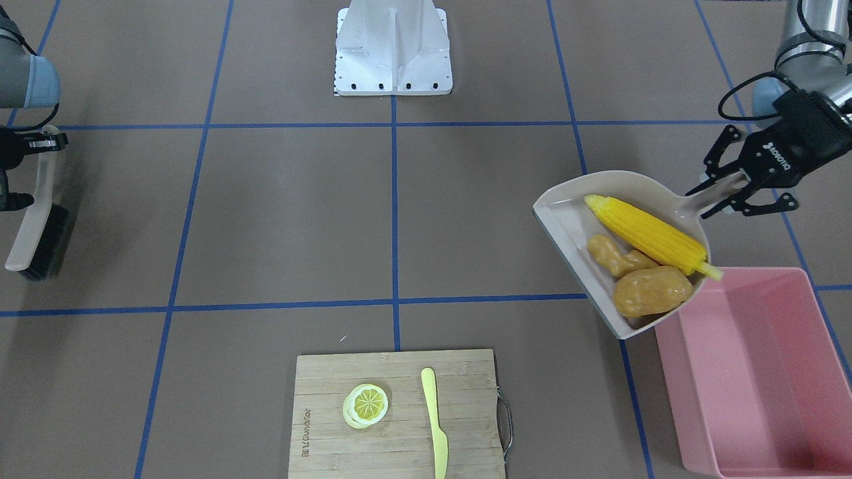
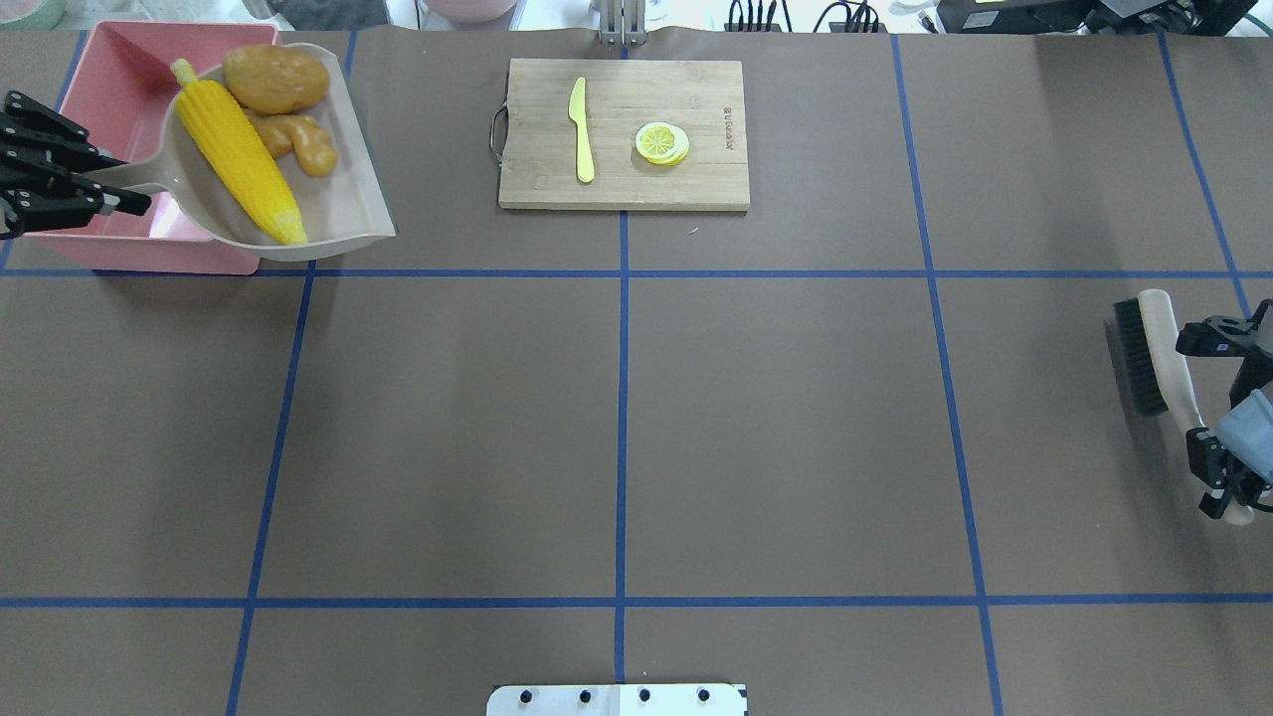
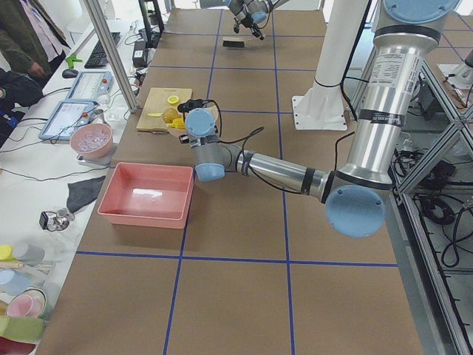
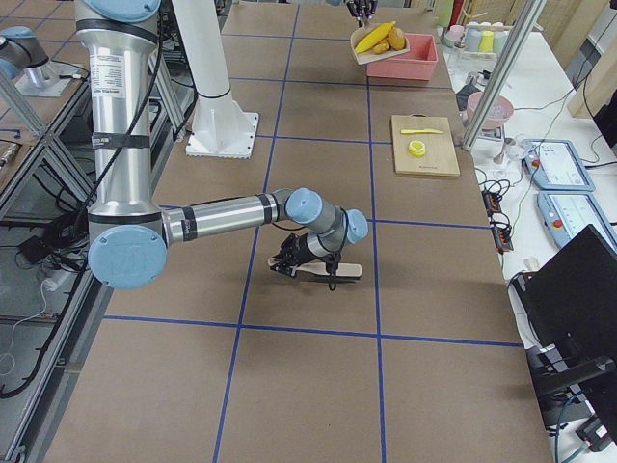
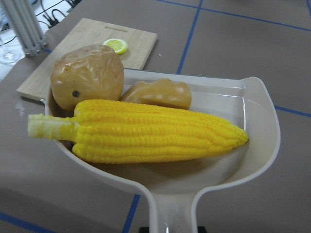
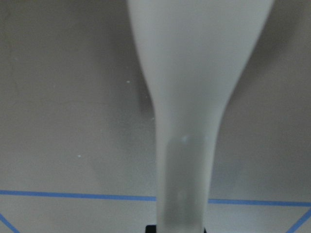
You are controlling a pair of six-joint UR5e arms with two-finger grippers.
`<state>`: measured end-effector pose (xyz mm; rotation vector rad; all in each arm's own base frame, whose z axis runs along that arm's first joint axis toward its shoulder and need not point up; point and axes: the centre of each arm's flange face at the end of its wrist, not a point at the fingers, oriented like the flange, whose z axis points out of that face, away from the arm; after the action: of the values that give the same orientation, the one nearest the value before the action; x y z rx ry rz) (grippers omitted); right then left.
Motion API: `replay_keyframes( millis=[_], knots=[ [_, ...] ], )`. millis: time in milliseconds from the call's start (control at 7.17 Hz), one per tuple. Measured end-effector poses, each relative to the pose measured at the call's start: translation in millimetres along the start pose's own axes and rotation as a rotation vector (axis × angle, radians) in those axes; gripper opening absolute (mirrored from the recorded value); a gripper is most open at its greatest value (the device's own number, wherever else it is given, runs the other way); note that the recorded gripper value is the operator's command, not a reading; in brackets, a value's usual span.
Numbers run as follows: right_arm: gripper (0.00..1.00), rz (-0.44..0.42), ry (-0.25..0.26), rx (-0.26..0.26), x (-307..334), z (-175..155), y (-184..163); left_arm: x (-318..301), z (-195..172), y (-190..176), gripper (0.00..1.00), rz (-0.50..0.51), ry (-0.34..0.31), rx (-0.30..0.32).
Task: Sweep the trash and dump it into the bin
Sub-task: 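Carry the dustpan with the left gripper over the pink bin, then tilt the dustpan with the left gripper to dump contents into the bin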
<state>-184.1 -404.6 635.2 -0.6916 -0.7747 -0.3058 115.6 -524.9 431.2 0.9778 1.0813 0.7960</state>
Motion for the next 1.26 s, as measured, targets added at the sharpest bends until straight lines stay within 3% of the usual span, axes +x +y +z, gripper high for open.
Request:
replay_keyframes(
  millis=[418,558,697,837,976,1255],
  knots=[
    [0.00,-0.020,0.014,-0.022,4.7,10.7,0.7,-43.0,-83.8,74.7,0.00,-0.219,-0.169,-0.004],
    [0.09,-0.023,0.017,-0.028,4.9,13.2,0.5,-56.0,-99.7,95.8,0.00,-0.278,-0.205,-0.014],
    [0.53,-0.024,0.019,-0.031,5.0,14.6,0.3,-66.9,-106.9,108.0,0.00,-0.338,-0.225,-0.037],
    [0.78,-0.023,0.019,-0.033,5.2,15.5,0.1,-75.9,-108.0,111.3,0.00,-0.393,-0.233,-0.070],
    [0.95,-0.021,0.017,-0.035,5.1,15.8,0.2,-82.8,-106.3,109.7,0.00,-0.444,-0.234,-0.105],
    [0.99,-0.014,0.014,-0.039,3.7,15.3,1.4,-83.5,-103.6,90.7,0.00,-0.547,-0.226,-0.170]
  ],
)
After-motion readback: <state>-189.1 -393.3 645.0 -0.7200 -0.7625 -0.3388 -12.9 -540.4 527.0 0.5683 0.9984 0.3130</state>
